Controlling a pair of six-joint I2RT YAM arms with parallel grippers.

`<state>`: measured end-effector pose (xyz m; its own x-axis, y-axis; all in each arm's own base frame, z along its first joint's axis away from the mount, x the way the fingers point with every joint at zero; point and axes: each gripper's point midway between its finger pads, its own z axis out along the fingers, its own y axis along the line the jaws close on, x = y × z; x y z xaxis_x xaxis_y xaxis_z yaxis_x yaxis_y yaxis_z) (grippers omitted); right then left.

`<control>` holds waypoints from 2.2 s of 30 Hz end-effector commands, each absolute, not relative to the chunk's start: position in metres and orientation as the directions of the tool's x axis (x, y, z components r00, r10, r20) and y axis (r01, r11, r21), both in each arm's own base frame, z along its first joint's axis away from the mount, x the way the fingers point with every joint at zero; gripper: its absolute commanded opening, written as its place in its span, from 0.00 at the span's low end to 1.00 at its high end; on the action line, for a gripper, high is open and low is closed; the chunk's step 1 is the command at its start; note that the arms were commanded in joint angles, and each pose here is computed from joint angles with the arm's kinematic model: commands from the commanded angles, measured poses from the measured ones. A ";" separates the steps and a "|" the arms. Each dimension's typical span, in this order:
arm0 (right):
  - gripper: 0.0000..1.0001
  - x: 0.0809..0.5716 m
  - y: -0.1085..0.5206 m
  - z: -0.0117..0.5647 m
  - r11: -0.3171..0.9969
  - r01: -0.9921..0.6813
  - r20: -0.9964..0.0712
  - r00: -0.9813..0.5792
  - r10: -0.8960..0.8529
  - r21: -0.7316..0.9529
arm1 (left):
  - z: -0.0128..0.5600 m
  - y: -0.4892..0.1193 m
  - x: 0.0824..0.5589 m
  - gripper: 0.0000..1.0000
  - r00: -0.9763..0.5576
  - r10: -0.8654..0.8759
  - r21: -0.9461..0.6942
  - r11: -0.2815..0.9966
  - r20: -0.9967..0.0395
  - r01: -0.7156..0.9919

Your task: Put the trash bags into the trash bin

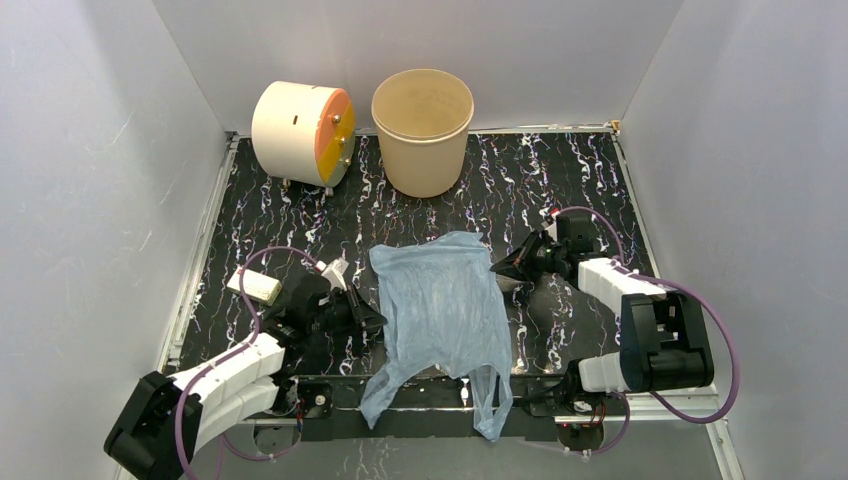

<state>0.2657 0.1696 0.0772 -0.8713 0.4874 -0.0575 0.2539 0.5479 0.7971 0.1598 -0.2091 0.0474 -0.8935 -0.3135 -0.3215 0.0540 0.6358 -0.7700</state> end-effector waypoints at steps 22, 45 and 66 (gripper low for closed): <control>0.43 0.322 0.112 0.126 0.507 0.157 -0.117 -0.876 0.467 0.847 | 0.073 -0.183 0.249 0.03 -0.830 -0.357 -0.670 0.742 -0.429 0.027; 0.62 0.240 0.137 0.084 0.411 0.219 0.019 -0.898 0.439 0.885 | 0.114 -0.232 0.183 0.71 -0.891 -0.111 -0.716 0.643 -0.440 0.274; 0.30 0.238 0.161 0.103 0.367 0.117 -0.024 -0.934 0.357 0.923 | 0.059 -0.249 0.183 0.01 -0.907 -0.049 -0.582 0.781 -0.418 0.225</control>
